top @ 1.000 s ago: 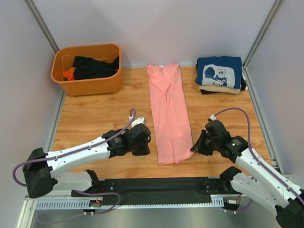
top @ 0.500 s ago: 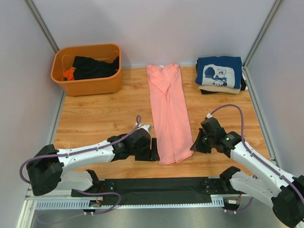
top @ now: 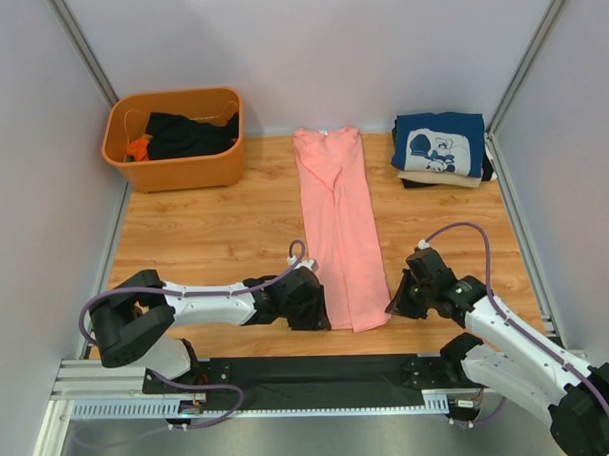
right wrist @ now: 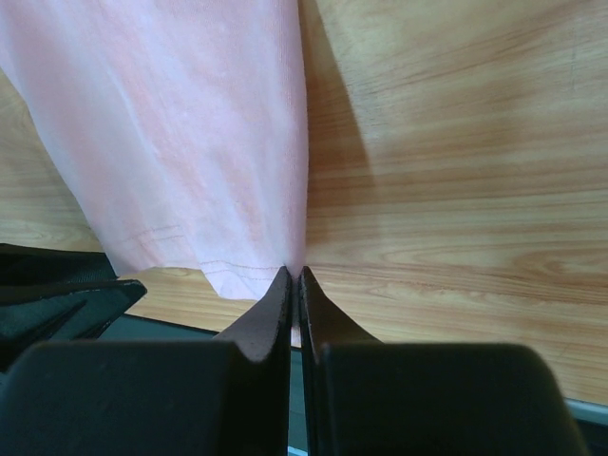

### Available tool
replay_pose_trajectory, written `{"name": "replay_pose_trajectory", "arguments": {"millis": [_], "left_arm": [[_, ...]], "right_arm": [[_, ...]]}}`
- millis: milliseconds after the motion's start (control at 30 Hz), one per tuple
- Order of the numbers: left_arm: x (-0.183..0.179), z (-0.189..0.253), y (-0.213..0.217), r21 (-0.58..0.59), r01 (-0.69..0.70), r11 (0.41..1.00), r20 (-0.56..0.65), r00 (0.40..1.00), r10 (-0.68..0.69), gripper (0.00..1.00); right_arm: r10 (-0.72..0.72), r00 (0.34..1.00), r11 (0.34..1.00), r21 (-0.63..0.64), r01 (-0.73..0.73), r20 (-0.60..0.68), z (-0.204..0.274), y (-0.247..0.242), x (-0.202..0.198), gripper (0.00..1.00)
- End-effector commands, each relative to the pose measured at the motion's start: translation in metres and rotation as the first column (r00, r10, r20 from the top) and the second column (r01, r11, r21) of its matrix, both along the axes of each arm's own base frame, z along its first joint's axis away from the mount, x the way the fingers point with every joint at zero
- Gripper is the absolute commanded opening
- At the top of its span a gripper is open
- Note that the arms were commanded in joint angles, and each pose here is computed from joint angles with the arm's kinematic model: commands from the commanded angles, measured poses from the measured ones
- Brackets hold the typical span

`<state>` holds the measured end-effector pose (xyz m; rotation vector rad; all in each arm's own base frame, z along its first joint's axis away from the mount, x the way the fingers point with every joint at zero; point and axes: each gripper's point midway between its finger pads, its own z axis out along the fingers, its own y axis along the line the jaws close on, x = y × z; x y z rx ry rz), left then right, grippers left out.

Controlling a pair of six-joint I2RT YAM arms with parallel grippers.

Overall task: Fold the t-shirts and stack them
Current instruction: Fold the tshirt

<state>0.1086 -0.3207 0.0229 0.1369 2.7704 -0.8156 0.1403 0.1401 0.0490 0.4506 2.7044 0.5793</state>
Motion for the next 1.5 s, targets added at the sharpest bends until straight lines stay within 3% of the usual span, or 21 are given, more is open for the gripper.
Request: {"name": "replay_pose_trajectory", "arguments": {"millis": [0, 100, 200, 233, 300, 333, 367, 733, 900, 1100, 1467], "left_arm": [[0.009, -0.016, 0.003, 0.048, -0.068, 0.997, 0.021, 0.998, 0.067, 0.48], [0.014, -0.024, 0.002, 0.079, -0.081, 0.994, 0.031, 0.996, 0.079, 0.45], [0.015, -0.025, -0.001, 0.081, -0.074, 0.994, 0.032, 0.997, 0.071, 0.36], [0.015, -0.025, -0.001, 0.084, -0.075, 0.994, 0.032, 0.997, 0.072, 0.25], [0.015, -0.023, 0.000, 0.085, -0.074, 0.994, 0.034, 0.997, 0.072, 0.17], [0.015, -0.023, 0.002, 0.092, -0.072, 0.993, 0.035, 0.997, 0.070, 0.03], [0.015, -0.019, 0.003, 0.089, -0.071, 0.993, 0.039, 0.997, 0.068, 0.00], [-0.022, 0.041, 0.016, 0.095, 0.000, 0.996, 0.061, 0.998, -0.006, 0.00], [-0.017, 0.062, 0.026, 0.137, 0.026, 0.990, 0.093, 0.995, -0.039, 0.00], [0.040, 0.099, 0.040, 0.121, -0.016, 0.992, 0.183, 0.983, -0.006, 0.00], [0.163, 0.135, 0.044, 0.088, -0.072, 0.993, 0.227, 0.973, 0.050, 0.00]], "right_arm": [[-0.005, 1.000, 1.000, 0.022, 0.005, 0.030, 0.003, 0.003, 0.006, 0.00], [-0.003, 1.000, 1.000, 0.021, 0.002, 0.027, 0.000, 0.003, 0.004, 0.00], [0.003, 1.000, 1.000, 0.020, -0.003, 0.025, -0.002, 0.003, 0.003, 0.00], [0.001, 1.000, 1.000, 0.021, -0.002, 0.024, -0.002, 0.002, 0.002, 0.00], [0.000, 1.000, 1.000, 0.021, 0.000, 0.025, -0.003, 0.001, 0.001, 0.00], [0.001, 1.000, 1.000, 0.021, -0.002, 0.024, -0.003, 0.001, 0.000, 0.00], [-0.001, 1.000, 1.000, 0.025, 0.001, 0.023, -0.003, 0.001, -0.001, 0.00], [0.028, 0.999, 0.991, 0.131, -0.030, 0.022, 0.013, 0.016, -0.026, 0.00], [0.036, 0.992, 0.983, 0.172, -0.056, 0.117, 0.050, 0.029, -0.008, 0.00], [0.038, 0.969, 0.999, 0.026, -0.045, 0.243, 0.084, 0.025, 0.052, 0.00], [0.057, 0.963, 0.996, -0.083, -0.036, 0.262, 0.107, 0.032, 0.176, 0.00]]}}
